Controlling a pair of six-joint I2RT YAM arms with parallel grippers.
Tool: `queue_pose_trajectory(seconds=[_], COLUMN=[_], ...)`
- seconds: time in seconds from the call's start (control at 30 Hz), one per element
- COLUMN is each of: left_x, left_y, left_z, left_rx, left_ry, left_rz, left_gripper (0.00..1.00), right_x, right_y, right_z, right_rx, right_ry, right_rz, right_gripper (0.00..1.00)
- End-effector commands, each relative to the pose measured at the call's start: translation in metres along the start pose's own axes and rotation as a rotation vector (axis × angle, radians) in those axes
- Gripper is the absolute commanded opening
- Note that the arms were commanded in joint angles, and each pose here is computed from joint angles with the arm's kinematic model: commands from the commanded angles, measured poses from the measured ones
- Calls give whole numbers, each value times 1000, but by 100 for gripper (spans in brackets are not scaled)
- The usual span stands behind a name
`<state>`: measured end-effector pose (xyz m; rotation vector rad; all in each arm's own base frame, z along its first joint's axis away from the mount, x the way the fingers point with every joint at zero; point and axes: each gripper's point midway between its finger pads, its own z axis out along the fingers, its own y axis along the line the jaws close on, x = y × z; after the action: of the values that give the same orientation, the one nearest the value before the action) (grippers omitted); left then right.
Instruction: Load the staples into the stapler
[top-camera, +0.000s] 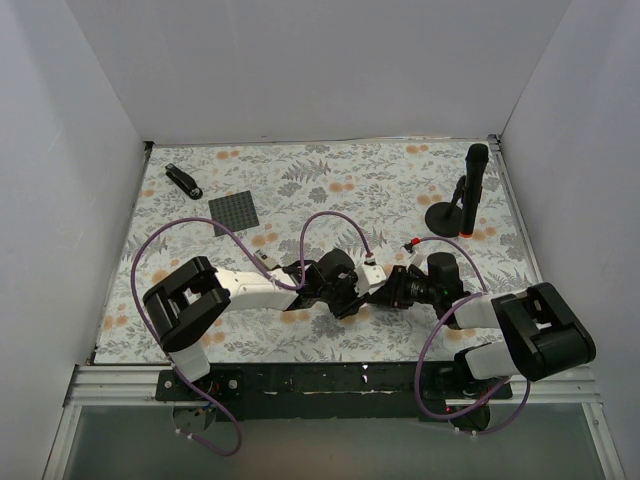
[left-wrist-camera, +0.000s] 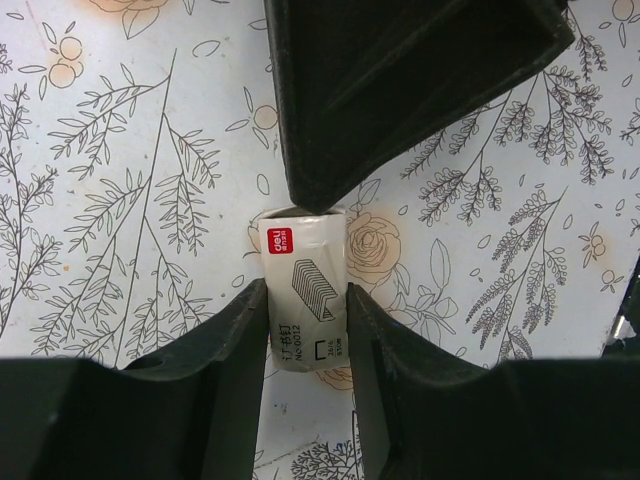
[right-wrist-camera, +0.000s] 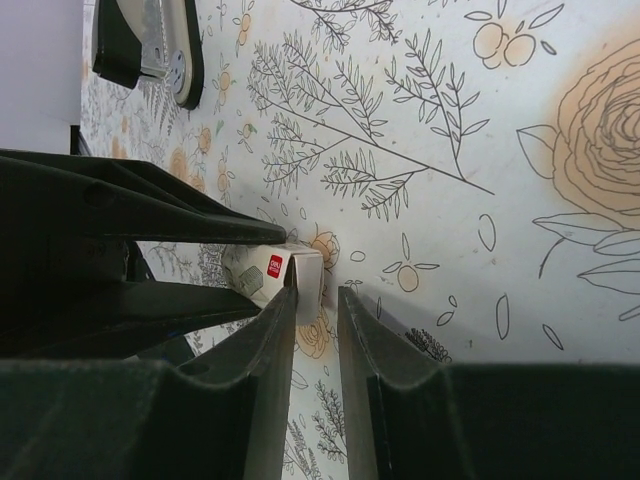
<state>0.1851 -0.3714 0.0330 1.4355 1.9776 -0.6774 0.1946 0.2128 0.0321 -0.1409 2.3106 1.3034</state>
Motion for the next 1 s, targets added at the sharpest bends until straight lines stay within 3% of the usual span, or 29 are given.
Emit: queue_pose_trajectory(seconds=[0.0,0.57,0.97], left_x=[-32,-18,-8], left_y=[-3,-5,-1], left_z=[-12,0,0], left_rx=[14,33,5], left_ry=[-112,-68,-34], left_rz=[22,13,10], left_gripper=[18,18,18], right_x=[-1,7,3], right_y=[2,-6,-18], right_z=[3,12,9], right_rx=[-10,45,145], right_ry=[1,58,56], right_rz=[-40,-76,-114], right_gripper=[30,29,16])
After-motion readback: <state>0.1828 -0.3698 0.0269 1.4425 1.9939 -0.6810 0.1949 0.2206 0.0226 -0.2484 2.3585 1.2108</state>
